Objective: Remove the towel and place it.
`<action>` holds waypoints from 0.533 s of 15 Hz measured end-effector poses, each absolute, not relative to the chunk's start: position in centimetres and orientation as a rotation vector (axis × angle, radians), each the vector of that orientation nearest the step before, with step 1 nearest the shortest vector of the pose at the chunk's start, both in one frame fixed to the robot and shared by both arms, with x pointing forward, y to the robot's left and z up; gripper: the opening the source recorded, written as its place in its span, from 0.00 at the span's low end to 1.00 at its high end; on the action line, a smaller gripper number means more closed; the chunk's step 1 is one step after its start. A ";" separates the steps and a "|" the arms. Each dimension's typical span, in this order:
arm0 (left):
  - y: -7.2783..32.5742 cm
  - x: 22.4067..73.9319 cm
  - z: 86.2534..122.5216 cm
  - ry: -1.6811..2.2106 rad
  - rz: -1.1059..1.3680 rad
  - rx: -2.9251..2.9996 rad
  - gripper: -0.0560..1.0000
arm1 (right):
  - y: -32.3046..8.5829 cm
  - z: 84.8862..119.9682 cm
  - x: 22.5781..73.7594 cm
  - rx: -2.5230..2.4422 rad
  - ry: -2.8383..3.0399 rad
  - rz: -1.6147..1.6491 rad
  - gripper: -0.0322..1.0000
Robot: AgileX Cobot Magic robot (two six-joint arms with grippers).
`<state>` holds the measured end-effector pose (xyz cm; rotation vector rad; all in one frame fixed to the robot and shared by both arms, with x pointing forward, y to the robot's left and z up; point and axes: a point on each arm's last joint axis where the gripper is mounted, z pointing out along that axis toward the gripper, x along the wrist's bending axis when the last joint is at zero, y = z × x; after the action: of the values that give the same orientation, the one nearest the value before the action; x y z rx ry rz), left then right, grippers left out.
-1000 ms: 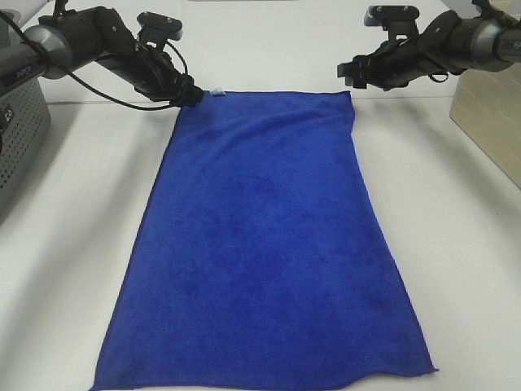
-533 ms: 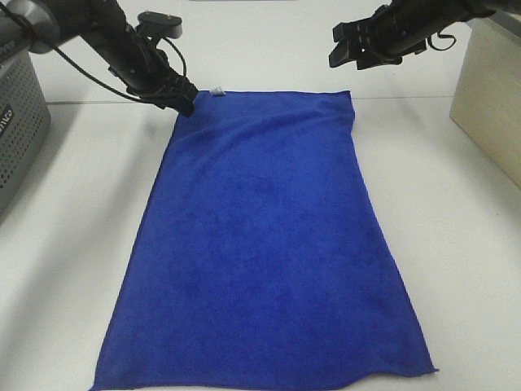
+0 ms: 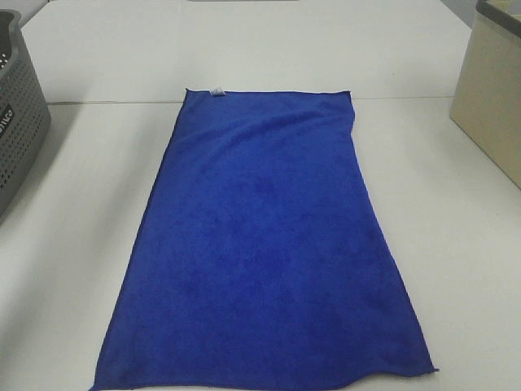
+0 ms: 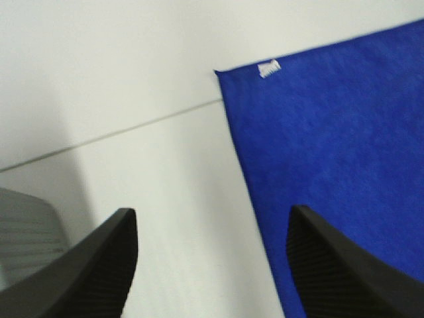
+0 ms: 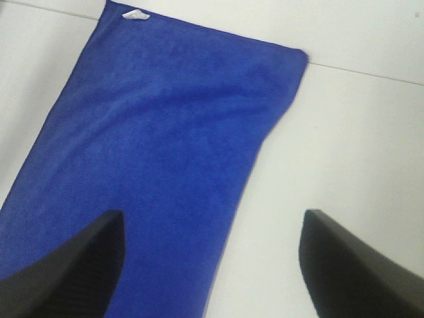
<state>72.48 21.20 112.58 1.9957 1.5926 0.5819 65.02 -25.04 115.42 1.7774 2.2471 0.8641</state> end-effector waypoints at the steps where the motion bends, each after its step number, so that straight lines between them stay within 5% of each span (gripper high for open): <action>1: 22.8 71.6 114.8 1.607 0.640 1.943 0.64 | -26.9 116.7 64.2 1.823 2.173 0.861 0.73; 5: 31.2 67.7 120.5 1.751 0.759 1.721 0.64 | -34.6 118.7 61.5 1.964 1.921 0.783 0.73; 8: 32.0 64.7 121.6 1.775 0.697 1.711 0.64 | -34.6 119.5 56.8 1.958 1.922 0.718 0.73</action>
<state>64.65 31.95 121.56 1.7113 1.7746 0.6974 56.80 -34.60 119.55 1.9581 1.9216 0.7185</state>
